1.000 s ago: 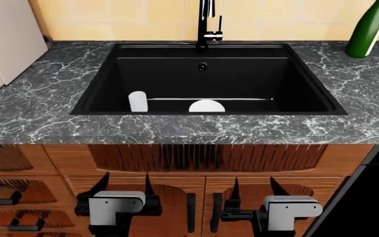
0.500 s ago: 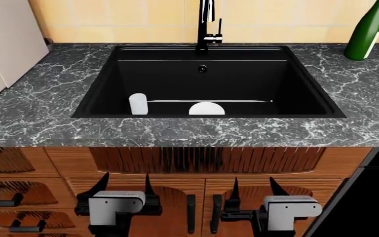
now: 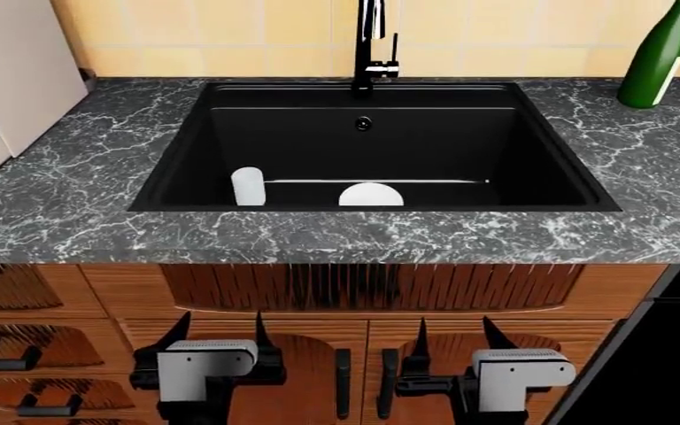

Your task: Pick the cup and bowl from the sink and place them on the counter for drying.

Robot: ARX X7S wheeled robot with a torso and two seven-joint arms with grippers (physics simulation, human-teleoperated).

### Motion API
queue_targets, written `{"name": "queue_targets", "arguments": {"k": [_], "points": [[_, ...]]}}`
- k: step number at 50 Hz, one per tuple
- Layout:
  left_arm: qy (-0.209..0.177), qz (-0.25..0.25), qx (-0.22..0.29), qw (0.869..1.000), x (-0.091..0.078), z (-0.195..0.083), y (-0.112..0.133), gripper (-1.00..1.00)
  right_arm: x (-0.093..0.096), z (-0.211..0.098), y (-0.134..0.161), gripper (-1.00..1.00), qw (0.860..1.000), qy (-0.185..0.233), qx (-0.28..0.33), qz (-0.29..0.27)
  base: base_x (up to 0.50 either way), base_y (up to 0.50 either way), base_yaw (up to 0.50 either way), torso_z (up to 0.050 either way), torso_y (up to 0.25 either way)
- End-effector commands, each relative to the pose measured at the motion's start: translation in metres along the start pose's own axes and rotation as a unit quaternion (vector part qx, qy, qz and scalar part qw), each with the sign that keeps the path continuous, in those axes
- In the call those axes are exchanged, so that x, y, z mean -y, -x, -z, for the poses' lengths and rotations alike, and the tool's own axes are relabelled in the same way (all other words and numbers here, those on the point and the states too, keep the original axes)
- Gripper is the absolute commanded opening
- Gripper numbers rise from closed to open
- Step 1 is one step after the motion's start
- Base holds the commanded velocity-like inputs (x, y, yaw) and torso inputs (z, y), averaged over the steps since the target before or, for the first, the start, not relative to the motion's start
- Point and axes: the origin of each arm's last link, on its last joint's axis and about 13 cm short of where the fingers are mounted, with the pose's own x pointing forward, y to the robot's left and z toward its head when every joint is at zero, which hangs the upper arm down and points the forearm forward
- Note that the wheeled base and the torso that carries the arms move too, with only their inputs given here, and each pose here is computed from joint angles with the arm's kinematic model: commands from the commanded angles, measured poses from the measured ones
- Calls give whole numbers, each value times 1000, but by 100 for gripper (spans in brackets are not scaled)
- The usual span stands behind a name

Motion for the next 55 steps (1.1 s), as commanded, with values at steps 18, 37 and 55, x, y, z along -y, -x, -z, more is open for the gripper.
{"name": "queue_targets", "arguments": {"k": [18,37,55], "points": [[11,19,54,998,-17,-163,-36,100,41,-174,-27,100,997,-3,70,-9,0,0,0,0,0],[2,46,19,999,-25,-296,-118,100,62,-317,-105,100,999,-2,42,-29,0,0,0,0,0],[27,45,-14,999,-19,-321,-142,100,66,-312,-129,100,1000,-16,17,-19,0,0,0,0,0]]}}
